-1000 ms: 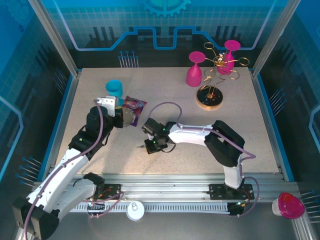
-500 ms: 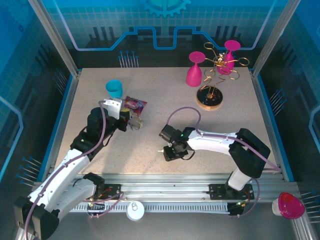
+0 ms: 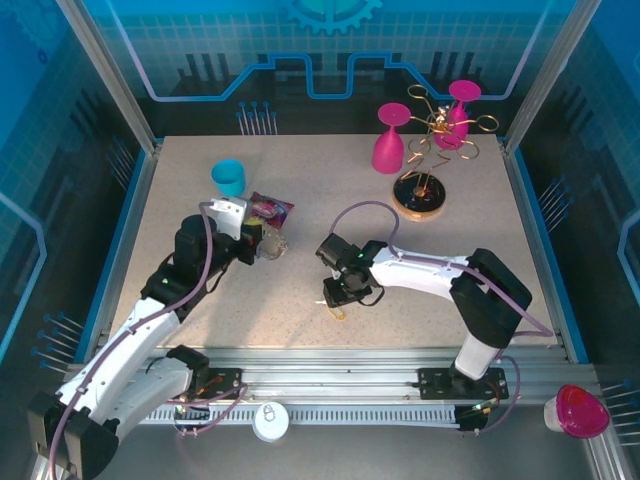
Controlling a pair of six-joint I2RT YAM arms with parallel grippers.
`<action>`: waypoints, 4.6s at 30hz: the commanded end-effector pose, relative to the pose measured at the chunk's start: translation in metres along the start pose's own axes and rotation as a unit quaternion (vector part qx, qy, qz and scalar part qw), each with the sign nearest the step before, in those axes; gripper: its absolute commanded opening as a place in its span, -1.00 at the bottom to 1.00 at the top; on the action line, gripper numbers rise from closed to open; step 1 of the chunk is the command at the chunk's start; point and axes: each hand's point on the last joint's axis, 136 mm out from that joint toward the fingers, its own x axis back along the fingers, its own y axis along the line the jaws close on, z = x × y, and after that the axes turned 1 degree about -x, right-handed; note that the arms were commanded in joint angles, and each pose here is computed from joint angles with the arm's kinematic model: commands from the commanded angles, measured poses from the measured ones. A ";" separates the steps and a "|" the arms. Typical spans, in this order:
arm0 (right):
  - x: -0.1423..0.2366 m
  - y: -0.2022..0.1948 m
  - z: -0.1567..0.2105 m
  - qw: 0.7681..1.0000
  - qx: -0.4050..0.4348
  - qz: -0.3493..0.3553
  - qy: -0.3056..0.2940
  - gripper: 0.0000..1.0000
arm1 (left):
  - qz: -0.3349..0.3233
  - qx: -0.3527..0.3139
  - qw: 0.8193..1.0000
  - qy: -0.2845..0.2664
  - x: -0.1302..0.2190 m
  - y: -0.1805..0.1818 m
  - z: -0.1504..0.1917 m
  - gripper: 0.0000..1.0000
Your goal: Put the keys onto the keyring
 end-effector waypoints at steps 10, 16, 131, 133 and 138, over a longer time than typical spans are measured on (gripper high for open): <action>-0.018 0.012 -0.004 0.999 -0.008 -0.030 0.019 -0.40 | 0.014 -0.017 0.999 -0.027 0.003 -0.004 -0.011 -1.00; -0.022 0.014 -0.004 0.999 -0.006 -0.034 0.023 -0.48 | 0.014 -0.017 0.999 -0.026 0.004 -0.004 -0.010 -1.00; 0.220 0.108 -0.060 0.840 0.302 -0.299 -0.338 -1.00 | 0.367 -0.117 0.921 -0.056 0.046 -0.129 0.005 -1.00; 0.219 0.108 -0.059 0.841 0.301 -0.299 -0.337 -1.00 | 0.365 -0.113 0.922 -0.057 0.045 -0.128 0.005 -1.00; 0.217 0.107 -0.061 0.845 0.295 -0.295 -0.335 -1.00 | 0.365 -0.115 0.922 -0.059 0.046 -0.128 0.005 -1.00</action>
